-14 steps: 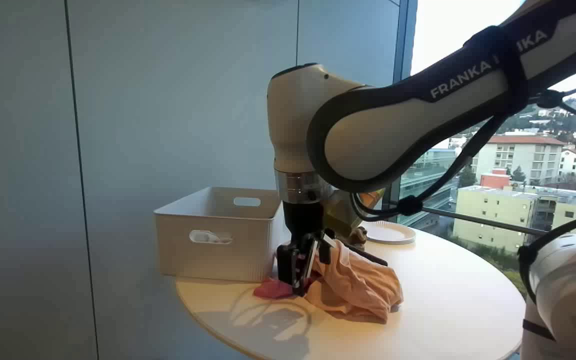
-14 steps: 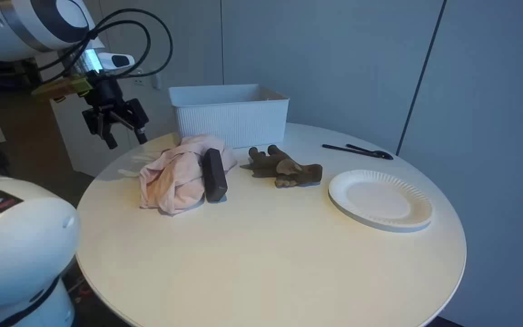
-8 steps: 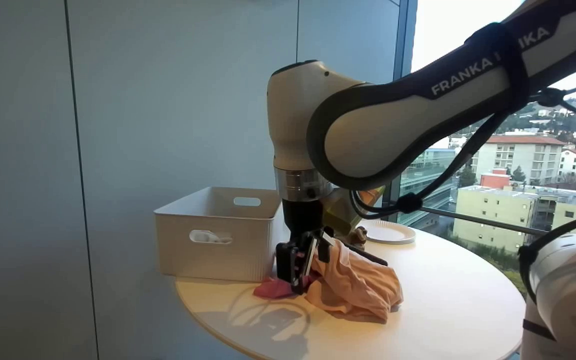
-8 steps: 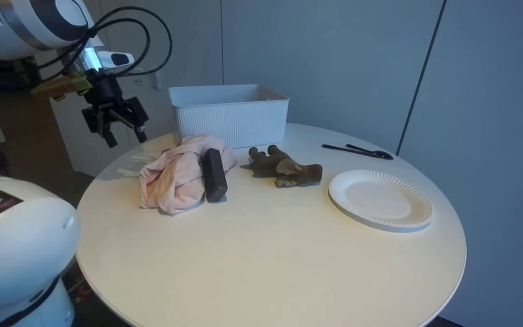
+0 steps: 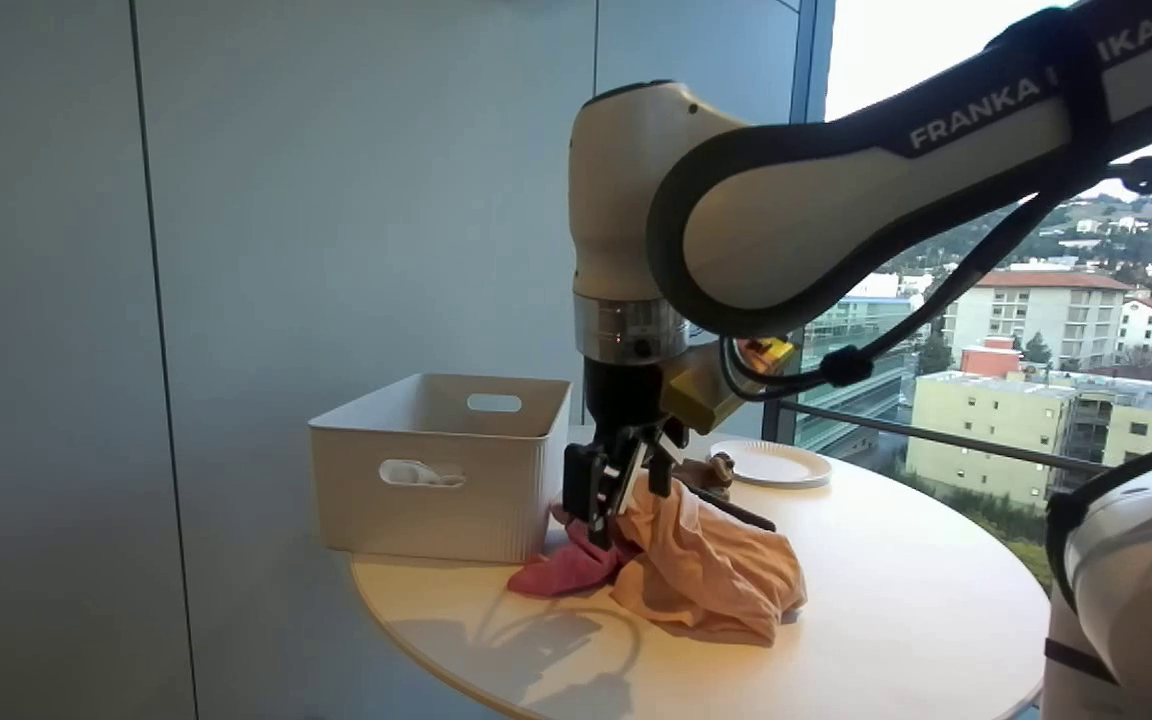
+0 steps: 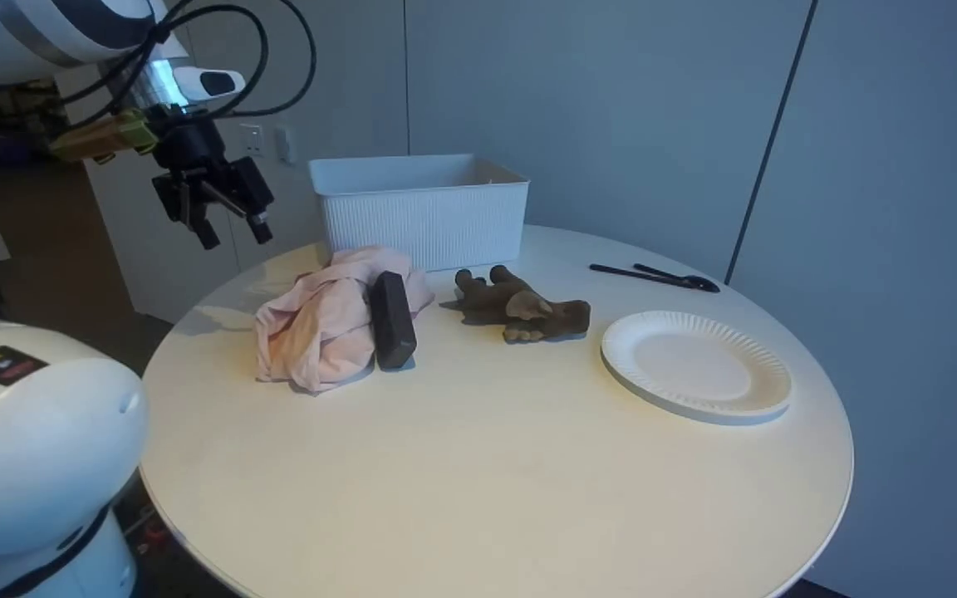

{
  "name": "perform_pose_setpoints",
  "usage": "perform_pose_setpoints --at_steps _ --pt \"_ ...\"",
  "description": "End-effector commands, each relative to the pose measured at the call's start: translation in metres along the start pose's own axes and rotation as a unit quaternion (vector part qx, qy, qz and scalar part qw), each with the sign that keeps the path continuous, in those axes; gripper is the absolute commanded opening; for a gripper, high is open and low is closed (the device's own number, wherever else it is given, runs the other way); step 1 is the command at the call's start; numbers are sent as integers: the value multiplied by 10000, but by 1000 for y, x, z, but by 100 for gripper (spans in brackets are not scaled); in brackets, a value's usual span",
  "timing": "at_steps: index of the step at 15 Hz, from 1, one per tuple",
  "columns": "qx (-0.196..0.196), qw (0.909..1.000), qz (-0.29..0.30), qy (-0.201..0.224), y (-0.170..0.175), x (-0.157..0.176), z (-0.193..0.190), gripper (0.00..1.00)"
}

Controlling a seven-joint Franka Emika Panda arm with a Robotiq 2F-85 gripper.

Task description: Put the shirts and toy moose inside the white basket

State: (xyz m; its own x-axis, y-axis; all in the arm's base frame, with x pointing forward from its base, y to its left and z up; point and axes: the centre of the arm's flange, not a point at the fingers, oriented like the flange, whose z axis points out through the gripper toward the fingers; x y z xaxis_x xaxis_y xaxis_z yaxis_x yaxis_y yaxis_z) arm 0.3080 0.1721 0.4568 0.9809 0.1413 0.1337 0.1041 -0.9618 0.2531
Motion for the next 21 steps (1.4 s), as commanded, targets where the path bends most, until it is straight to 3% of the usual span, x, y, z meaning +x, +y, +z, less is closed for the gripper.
perform_pose_setpoints --at_steps 1,6,8,12,16,20,21 --pt "-64 9962 734 463 57 -4 -39 100" --pt "-250 9925 1137 365 119 44 -24 100" --pt "58 9955 943 36 130 58 -7 100" --pt "637 9933 750 -613 140 84 50 100" --pt "864 9844 765 -1327 154 95 115 100" --pt "1573 9699 307 -1835 155 88 156 100" --pt "1733 9659 300 -1901 157 87 161 75"
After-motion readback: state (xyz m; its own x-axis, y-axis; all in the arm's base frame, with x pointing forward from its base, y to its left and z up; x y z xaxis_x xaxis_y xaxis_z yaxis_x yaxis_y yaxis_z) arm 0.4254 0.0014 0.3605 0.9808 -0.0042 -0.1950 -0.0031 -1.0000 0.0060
